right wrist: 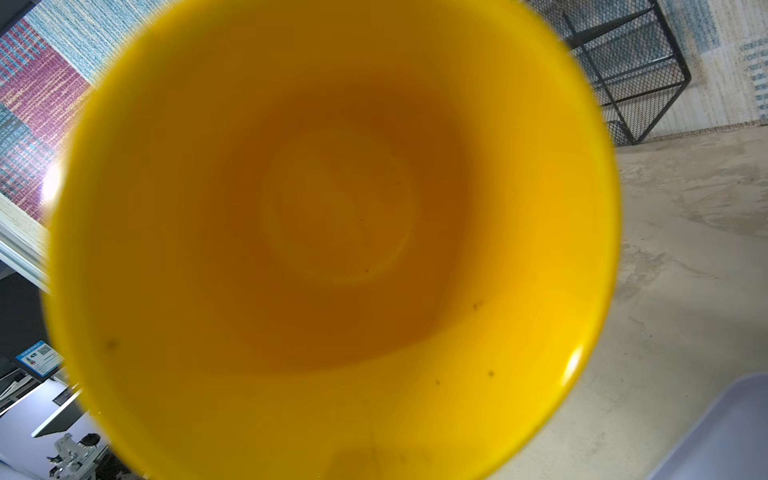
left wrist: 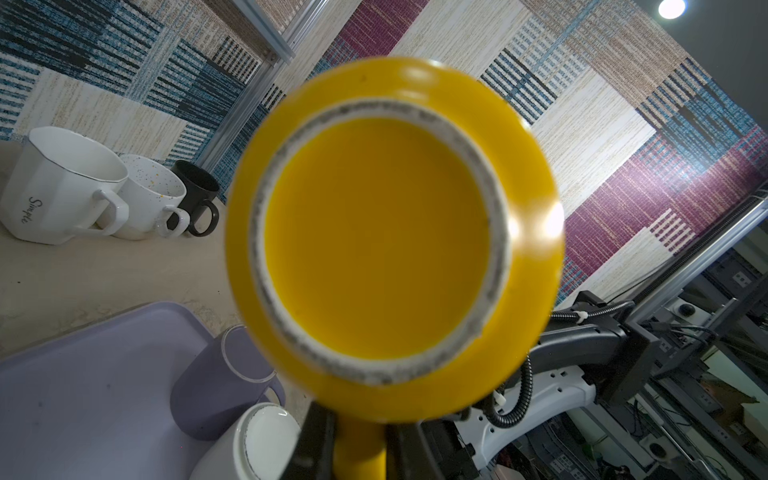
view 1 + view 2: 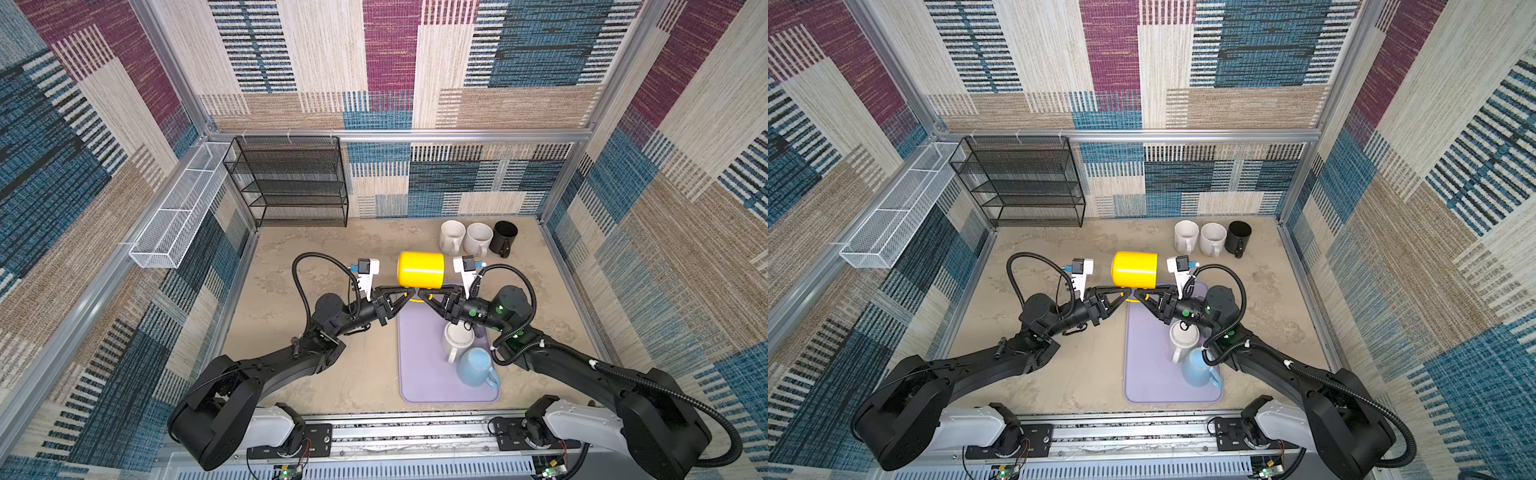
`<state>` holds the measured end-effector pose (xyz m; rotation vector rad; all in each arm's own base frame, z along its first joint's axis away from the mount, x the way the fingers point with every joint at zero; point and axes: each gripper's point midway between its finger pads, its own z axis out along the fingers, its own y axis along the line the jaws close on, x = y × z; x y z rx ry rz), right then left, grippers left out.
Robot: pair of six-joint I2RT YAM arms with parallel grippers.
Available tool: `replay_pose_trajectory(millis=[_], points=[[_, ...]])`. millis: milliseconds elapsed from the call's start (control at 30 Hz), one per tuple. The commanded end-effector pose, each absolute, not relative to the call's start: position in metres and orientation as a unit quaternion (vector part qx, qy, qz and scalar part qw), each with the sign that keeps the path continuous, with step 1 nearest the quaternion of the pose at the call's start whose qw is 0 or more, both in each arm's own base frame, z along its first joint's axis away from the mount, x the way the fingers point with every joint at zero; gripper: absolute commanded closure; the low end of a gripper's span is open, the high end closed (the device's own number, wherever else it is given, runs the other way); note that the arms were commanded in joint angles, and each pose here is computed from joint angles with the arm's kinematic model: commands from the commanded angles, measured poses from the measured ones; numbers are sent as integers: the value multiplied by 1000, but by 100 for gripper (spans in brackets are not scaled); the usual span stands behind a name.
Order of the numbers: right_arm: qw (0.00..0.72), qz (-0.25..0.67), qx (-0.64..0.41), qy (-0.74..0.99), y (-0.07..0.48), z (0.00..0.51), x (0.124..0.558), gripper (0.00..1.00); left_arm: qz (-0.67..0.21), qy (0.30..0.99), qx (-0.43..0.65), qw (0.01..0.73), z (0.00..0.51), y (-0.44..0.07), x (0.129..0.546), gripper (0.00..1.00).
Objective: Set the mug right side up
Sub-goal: 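Close the right gripper on the yellow mug rim while the left gripper holds the handle, then open the left gripper while the right gripper carries the yellow mug toward the far mugs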
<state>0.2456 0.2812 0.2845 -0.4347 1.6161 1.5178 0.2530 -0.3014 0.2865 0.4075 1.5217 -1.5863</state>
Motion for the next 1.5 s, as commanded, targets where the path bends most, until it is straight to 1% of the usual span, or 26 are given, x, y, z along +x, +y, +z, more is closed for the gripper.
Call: replay_pose_trajectory(millis=[0, 167, 333, 467, 533, 733, 867, 1033, 1233, 1367, 1467], points=[[449, 624, -195, 608, 282, 311, 239, 73, -657, 585, 182, 439, 300, -303, 245, 100], [453, 627, -193, 604, 282, 314, 240, 73, -664, 579, 185, 436, 301, -304, 244, 100], [456, 628, -191, 601, 282, 316, 240, 79, -664, 578, 190, 435, 302, -305, 243, 100], [456, 629, -192, 599, 282, 318, 240, 92, -662, 579, 192, 435, 300, -305, 242, 100], [457, 629, -190, 599, 282, 319, 240, 100, -662, 579, 194, 434, 301, -305, 242, 100], [459, 628, -184, 601, 281, 318, 242, 100, -656, 586, 192, 435, 299, -305, 243, 100], [462, 624, -181, 604, 279, 318, 242, 100, -648, 591, 192, 440, 299, -303, 242, 81], [466, 618, -176, 608, 277, 318, 244, 100, -632, 603, 187, 449, 297, -298, 243, 69], [469, 613, -172, 612, 277, 318, 246, 100, -616, 617, 186, 453, 294, -295, 244, 62], [474, 604, -169, 618, 275, 318, 248, 100, -605, 628, 190, 452, 290, -294, 243, 62], [477, 596, -165, 624, 274, 318, 251, 100, -579, 649, 176, 461, 284, -290, 252, 62]])
